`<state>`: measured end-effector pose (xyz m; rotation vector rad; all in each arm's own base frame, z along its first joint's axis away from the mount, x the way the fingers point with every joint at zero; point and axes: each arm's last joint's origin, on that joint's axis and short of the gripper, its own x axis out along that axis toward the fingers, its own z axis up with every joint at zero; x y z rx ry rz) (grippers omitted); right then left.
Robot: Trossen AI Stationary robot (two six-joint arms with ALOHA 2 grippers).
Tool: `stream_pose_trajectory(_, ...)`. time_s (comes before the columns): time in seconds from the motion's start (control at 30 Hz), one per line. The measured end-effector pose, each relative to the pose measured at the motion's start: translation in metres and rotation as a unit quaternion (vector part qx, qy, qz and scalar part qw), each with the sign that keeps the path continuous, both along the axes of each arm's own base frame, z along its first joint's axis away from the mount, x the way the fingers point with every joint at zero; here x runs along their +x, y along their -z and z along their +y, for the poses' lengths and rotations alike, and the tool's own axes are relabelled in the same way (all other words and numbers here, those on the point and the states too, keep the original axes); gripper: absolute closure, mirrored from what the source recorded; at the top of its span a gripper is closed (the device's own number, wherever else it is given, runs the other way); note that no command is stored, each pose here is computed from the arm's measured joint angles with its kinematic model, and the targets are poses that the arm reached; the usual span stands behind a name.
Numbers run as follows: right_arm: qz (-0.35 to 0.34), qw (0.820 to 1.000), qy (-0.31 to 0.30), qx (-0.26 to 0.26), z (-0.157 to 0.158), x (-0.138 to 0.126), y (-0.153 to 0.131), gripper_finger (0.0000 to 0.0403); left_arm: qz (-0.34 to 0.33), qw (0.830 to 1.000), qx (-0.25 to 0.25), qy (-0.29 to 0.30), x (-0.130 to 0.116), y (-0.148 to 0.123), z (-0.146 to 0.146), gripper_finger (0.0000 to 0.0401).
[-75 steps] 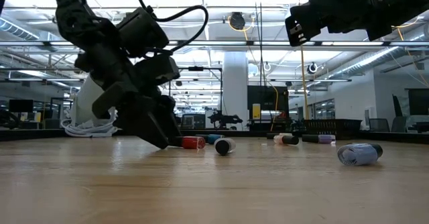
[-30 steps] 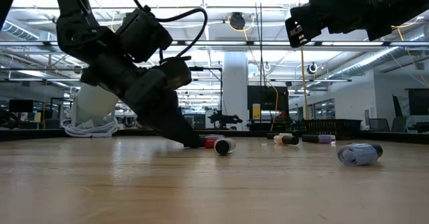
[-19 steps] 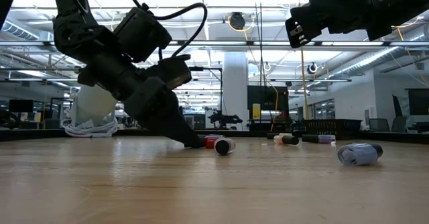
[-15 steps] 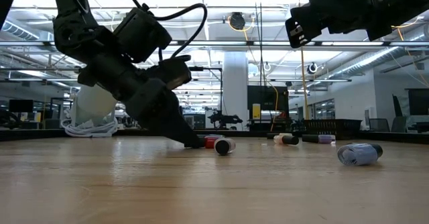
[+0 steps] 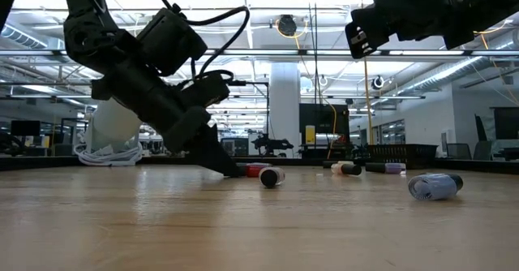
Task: Pick & Place Nail Polish
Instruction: Put the red nail polish into the black bin
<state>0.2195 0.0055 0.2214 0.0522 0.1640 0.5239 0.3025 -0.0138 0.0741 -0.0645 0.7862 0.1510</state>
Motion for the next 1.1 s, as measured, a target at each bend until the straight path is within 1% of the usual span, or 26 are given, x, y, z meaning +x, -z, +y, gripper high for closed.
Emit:
stream_pose_trajectory(0.13, 0.0, 1.0, 0.008, -0.002, 0.0, 0.0, 0.0, 0.0273, -0.011, 1.0, 0.012, 0.018, 0.0, -0.007, -0.005, 0.0364)
stream_pose_trajectory(0.17, 0.0, 1.0, 0.015, -0.003, -0.001, 0.0, 0.0, 0.0273, -0.015, 0.999, 0.025, 0.025, 0.0, -0.01, -0.007, 0.0364)
stream_pose_trajectory(0.2, 0.0, 1.0, 0.025, -0.005, -0.001, 0.001, 0.0, 0.0273, -0.017, 0.998, 0.045, 0.032, -0.001, -0.014, -0.01, 0.0364)
stream_pose_trajectory(0.27, 0.001, 0.999, 0.051, -0.01, -0.003, 0.001, 0.001, 0.0273, -0.023, 0.994, 0.102, 0.045, -0.004, -0.025, -0.016, 0.0364)
stream_pose_trajectory(0.33, 0.008, 0.996, 0.083, -0.014, -0.004, 0.002, 0.002, 0.0273, -0.033, 0.985, 0.162, 0.049, -0.007, -0.038, -0.022, 0.0364)
stream_pose_trajectory(0.4, 0.02, 0.992, 0.124, -0.008, -0.007, 0.002, 0.003, 0.0273, -0.04, 0.974, 0.221, 0.041, -0.009, -0.053, -0.026, 0.0364)
stream_pose_trajectory(0.47, 0.035, 0.985, 0.169, -0.003, -0.009, 0.002, 0.005, 0.0273, -0.032, 0.963, 0.266, 0.039, -0.013, -0.062, -0.029, 0.0364)
stream_pose_trajectory(0.53, 0.043, 0.979, 0.199, -0.003, -0.011, 0.002, 0.007, 0.0273, -0.019, 0.954, 0.298, 0.039, -0.018, -0.067, -0.031, 0.0364)
stream_pose_trajectory(0.63, 0.044, 0.976, 0.214, -0.006, -0.012, 0.002, 0.007, 0.0273, -0.023, 0.949, 0.313, 0.034, -0.023, -0.08, -0.032, 0.0364)
stream_pose_trajectory(0.73, 0.044, 0.974, 0.221, -0.007, -0.012, 0.003, 0.007, 0.0273, -0.025, 0.949, 0.314, 0.034, -0.03, -0.091, -0.034, 0.0364)
stream_pose_trajectory(0.83, 0.043, 0.974, 0.221, -0.007, -0.012, 0.003, 0.007, 0.0273, -0.051, 0.948, 0.315, 0.009, -0.038, -0.108, -0.035, 0.0364)
stream_pose_trajectory(0.9, 0.043, 0.974, 0.221, -0.007, -0.012, 0.003, 0.007, 0.0273, -0.064, 0.946, 0.316, -0.001, -0.047, -0.119, -0.035, 0.0364)
stream_pose_trajectory(1.0, 0.047, 0.974, 0.22, -0.012, -0.012, 0.002, 0.008, 0.0273, -0.103, 0.947, 0.302, -0.016, -0.06, -0.132, -0.034, 0.0364)
stream_pose_trajectory(1.1, 0.053, 0.974, 0.22, -0.013, -0.012, 0.002, 0.009, 0.0273, -0.16, 0.95, 0.266, -0.028, -0.075, -0.137, -0.032, 0.0364)
